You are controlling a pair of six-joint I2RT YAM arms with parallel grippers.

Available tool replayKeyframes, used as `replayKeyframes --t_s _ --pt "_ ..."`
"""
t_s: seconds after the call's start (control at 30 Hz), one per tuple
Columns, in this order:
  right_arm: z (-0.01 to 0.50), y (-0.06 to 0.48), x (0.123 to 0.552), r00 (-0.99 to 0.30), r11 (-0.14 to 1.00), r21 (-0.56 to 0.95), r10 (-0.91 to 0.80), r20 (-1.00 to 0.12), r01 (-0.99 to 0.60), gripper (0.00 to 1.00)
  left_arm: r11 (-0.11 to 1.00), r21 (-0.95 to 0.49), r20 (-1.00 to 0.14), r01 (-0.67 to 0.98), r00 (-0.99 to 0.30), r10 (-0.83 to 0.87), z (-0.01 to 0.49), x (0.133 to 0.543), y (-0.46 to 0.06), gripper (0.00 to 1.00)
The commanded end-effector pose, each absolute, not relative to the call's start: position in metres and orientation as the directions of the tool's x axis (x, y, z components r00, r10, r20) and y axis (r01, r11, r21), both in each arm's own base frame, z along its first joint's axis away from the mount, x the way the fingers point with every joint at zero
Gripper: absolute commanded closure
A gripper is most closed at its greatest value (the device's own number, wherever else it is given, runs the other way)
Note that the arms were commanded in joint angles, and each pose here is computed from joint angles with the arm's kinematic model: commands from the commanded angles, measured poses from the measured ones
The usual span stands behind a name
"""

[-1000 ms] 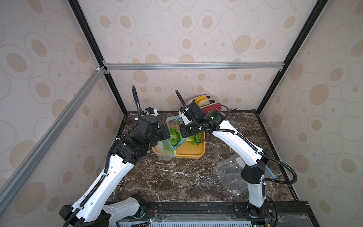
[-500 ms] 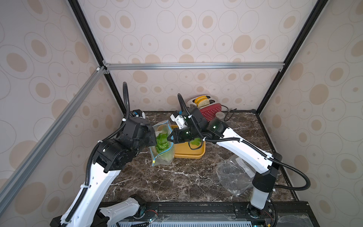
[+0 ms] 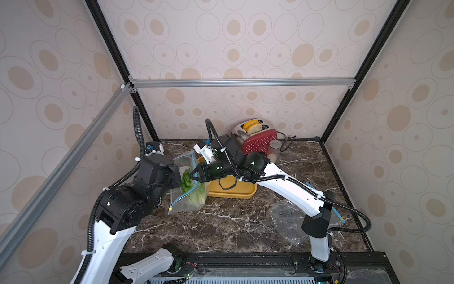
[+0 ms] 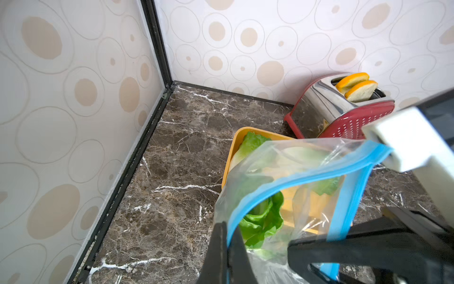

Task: Put the chinese cabbages into a zipper bag and zip it
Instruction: Adjust the zipper food storage bag at the center of the board.

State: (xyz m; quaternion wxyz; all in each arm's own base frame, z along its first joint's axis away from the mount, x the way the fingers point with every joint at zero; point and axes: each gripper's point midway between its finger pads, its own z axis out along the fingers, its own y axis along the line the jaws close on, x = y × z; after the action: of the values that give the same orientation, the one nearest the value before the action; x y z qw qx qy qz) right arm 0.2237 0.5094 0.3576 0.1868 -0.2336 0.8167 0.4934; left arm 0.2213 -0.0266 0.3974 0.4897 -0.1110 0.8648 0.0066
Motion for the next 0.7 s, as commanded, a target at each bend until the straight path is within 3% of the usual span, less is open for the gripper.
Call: replayKeyframes --t_s 0.0,0.4,0.67 --pt "0.356 0.512 0.224 -0.84 0.383 0.75 -0.183 -0.511 -0.539 1.0 0.962 -0.044 -0.848 -0.27 -0.498 -0.178 0.396 0.21 -0.006 1.0" --pt "0.272 0.486 0.239 -0.889 0.541 0.707 -0.237 -0.391 -0.455 0.96 0.964 -0.081 -0.794 -0.252 -0.568 -0.216 0.324 0.227 -0.03 1.0" --pt "0.302 0.46 0.245 -0.856 0.546 0.667 -0.225 -0.466 -0.507 0.67 0.968 -0.077 -0.791 -0.24 -0.575 -0.206 0.318 0.238 -0.038 1.0"
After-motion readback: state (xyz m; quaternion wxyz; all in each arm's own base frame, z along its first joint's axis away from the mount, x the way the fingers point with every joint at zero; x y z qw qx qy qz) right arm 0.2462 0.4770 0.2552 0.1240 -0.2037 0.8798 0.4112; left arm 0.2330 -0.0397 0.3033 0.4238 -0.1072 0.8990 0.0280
